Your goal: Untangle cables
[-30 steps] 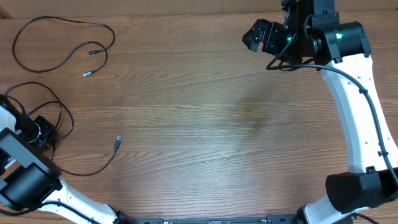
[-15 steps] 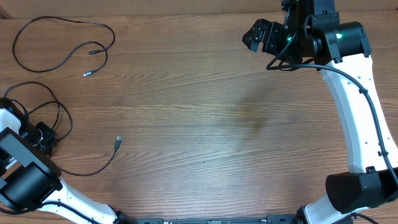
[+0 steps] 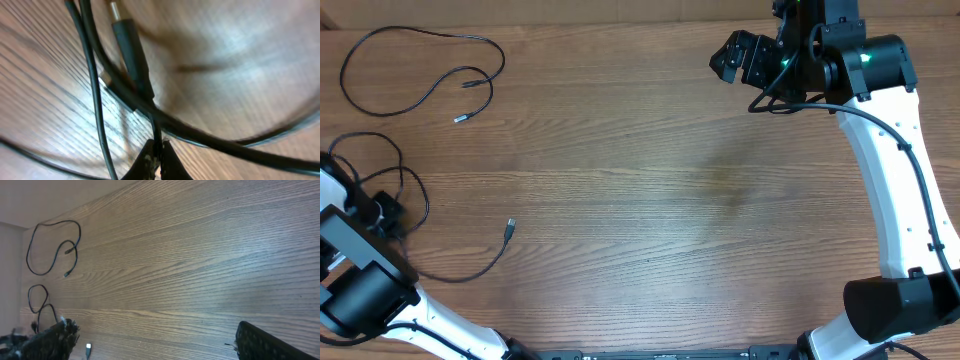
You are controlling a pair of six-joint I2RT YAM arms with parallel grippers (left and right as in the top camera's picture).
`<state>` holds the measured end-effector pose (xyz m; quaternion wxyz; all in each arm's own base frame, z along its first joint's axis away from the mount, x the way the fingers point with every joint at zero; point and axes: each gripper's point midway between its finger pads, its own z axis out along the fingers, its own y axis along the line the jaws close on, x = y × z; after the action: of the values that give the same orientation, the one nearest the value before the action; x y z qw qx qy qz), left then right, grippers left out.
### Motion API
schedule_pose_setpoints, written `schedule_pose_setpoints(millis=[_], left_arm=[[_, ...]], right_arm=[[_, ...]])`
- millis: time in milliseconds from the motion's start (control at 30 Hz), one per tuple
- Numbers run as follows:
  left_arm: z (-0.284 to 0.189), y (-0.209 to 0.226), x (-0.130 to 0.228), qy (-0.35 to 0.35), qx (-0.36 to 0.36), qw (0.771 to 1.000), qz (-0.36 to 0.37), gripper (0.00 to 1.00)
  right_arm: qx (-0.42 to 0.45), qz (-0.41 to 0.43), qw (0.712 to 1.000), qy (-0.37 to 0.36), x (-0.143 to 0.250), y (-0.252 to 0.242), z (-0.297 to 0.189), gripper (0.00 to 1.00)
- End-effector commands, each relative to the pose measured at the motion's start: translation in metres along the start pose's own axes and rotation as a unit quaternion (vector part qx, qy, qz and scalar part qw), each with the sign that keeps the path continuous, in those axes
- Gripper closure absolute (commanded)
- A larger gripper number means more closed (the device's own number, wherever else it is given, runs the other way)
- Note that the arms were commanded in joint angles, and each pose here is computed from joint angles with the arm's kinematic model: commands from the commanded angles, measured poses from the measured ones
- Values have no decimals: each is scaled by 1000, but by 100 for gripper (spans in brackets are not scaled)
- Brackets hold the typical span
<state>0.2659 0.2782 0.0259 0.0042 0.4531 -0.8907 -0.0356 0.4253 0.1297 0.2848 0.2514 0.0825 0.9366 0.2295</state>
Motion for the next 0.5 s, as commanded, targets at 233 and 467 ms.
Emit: schedule_pose_setpoints(millis=[233,467], left_arm=[[-33,-11,-12,-4,38,999,-17,96],[-29,27,19,48,-68,996,-36,96]], right_arm=[[-3,-8,1000,-17,-4,4,-13,0],[-4,-8,1000,-17,-4,4,-13,0]])
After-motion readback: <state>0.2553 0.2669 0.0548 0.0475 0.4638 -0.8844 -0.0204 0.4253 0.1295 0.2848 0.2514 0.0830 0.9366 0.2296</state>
